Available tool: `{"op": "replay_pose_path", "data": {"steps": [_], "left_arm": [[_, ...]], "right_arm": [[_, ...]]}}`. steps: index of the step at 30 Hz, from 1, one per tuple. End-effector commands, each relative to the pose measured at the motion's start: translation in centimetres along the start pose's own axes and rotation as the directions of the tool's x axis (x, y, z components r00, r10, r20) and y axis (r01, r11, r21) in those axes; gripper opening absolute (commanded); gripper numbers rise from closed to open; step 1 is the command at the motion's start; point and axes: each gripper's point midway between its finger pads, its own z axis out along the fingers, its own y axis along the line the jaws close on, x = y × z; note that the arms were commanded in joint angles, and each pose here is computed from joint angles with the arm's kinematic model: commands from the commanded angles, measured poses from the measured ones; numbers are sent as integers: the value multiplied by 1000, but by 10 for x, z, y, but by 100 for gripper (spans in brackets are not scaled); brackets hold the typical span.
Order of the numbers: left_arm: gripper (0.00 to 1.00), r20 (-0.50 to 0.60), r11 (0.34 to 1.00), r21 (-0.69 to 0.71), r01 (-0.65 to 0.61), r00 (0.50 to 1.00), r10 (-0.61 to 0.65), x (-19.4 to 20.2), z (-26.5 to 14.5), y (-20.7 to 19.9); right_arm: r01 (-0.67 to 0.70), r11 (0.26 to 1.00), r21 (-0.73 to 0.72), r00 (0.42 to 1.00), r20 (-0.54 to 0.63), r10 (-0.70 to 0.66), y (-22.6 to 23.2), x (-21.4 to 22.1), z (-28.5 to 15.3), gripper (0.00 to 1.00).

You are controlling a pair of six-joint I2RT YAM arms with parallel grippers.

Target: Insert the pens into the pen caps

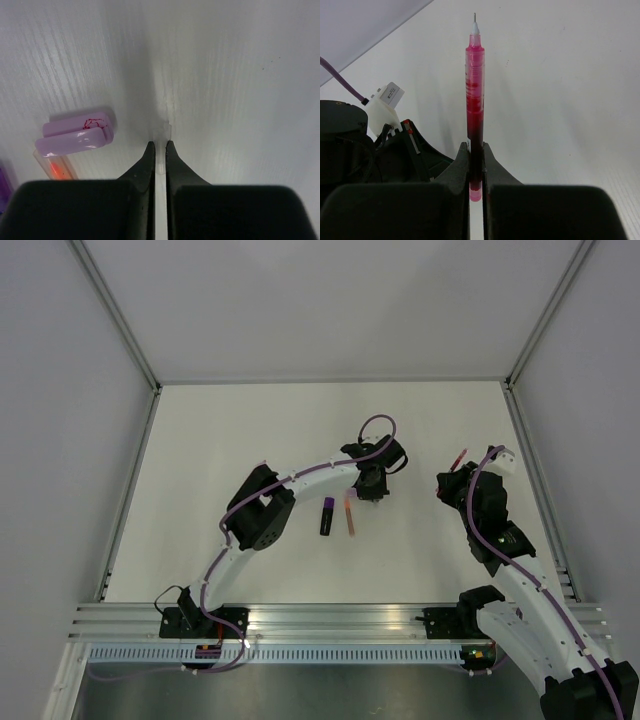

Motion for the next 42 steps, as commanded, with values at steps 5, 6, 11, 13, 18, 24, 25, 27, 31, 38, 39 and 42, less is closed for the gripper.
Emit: {"op": "replay_pose_path", "data": {"steps": [5,6,11,13,18,24,25,27,31,38,39,42], "left_arm": [[2,-56,999,-48,4,998,-6,20,0,23],[2,-57,1000,-20,5,998,-7,23,1,21],[2,-14,996,83,34,999,-33,11,-22,16],[2,-12,990,129,49,999,-48,11,-23,18],[2,50,948,313,57,996,-77,2,-65,12],[2,235,847,529,-57,968,-82,-19,-150,5],[2,276,811,580,-78,955,-106,-27,-182,3],[2,302,774,627,-89,944,-136,-31,-203,10],[2,384,686,715,-131,894,-230,-48,-257,25],[2,430,521,827,-212,835,-343,-38,-317,40],[2,438,506,833,-224,826,-354,-38,-322,40],[2,450,500,832,-239,818,-358,-38,-329,41]], "right_arm": [[8,999,-47,1000,-1,-8,8,-1,1,0],[11,998,-64,1000,1,-11,12,-1,1,0],[64,974,-217,996,-50,-77,34,13,-1,0],[69,962,-263,995,-53,-86,42,15,-2,0],[58,845,-532,980,-130,-149,89,35,-14,0],[18,632,-775,965,-152,-215,136,51,-50,0],[27,611,-791,962,-146,-231,141,54,-56,0],[55,560,-827,960,-110,-257,154,58,-70,0],[62,456,-888,956,-79,-283,176,66,-93,0],[40,351,-936,945,-79,-319,193,80,-118,0],[41,344,-938,942,-78,-326,195,81,-120,0],[41,323,-946,930,-81,-357,198,89,-125,0]]}}
